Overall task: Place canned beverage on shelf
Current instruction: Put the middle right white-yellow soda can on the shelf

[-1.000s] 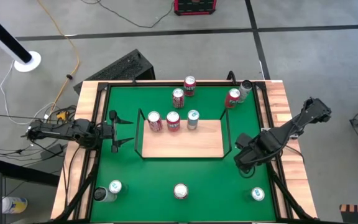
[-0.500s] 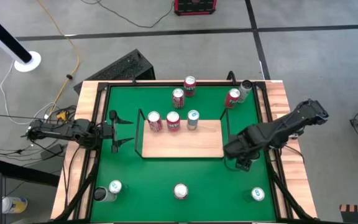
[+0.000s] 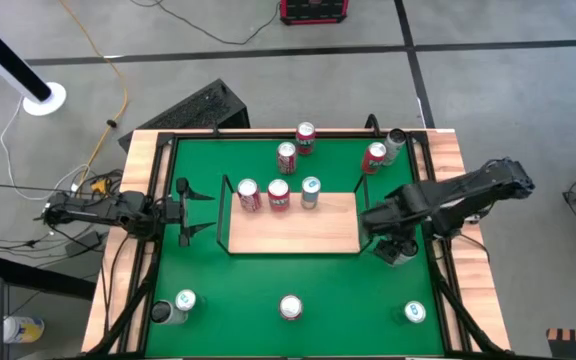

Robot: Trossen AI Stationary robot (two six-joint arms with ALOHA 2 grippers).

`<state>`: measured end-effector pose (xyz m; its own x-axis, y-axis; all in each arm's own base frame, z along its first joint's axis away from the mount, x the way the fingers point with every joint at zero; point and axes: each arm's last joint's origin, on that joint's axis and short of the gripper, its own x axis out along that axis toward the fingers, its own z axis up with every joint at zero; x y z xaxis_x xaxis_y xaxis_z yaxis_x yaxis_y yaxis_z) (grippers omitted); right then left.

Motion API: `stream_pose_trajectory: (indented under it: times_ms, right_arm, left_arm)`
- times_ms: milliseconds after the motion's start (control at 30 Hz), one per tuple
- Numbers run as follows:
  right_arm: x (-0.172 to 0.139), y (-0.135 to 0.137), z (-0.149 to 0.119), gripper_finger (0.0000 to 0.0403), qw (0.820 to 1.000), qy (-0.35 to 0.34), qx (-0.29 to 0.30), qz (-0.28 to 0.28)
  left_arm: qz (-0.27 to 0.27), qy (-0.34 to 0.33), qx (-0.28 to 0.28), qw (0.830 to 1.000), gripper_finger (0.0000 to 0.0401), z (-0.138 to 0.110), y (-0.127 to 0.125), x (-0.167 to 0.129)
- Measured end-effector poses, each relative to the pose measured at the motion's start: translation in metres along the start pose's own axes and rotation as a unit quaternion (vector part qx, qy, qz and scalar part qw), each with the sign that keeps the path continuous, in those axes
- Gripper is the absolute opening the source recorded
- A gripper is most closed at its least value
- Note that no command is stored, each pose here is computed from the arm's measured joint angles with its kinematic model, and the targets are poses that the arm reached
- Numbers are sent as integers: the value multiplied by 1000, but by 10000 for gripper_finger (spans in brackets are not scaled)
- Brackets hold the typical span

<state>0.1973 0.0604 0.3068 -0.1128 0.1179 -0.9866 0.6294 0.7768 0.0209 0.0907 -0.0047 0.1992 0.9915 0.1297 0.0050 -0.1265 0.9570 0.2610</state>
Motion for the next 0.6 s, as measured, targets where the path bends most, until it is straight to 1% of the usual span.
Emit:
stream_pose_trajectory:
  times_ms: [67, 167, 233, 300, 333, 467, 600]
  right_arm:
    - [-5, -2, -11, 368, 999, -9, 35, 13]
    - [-11, -4, -32, 368, 994, -23, 103, 29]
    - [-12, -4, -45, 368, 987, -36, 154, 32]
    - [-11, -1, -54, 368, 976, -59, 208, 29]
    - [-10, 1, -57, 368, 971, -70, 225, 28]
    - [-3, 11, -61, 368, 957, -117, 265, 10]
    - [4, 20, -59, 368, 957, -113, 267, -9]
  left_arm:
    - [0, 1, 0, 1000, 306, 0, 0, 0]
    - [-1, 4, 1, 1000, 306, -1, 0, 0]
    - [-1, 4, 1, 1000, 306, -1, 0, 0]
    - [-1, 4, 1, 1000, 306, -1, 0, 0]
    - [-1, 4, 1, 1000, 306, -1, 0, 0]
    - [-2, 3, -1, 1000, 306, -1, 0, 0]
    - [-4, 3, -10, 1000, 306, -1, 0, 0]
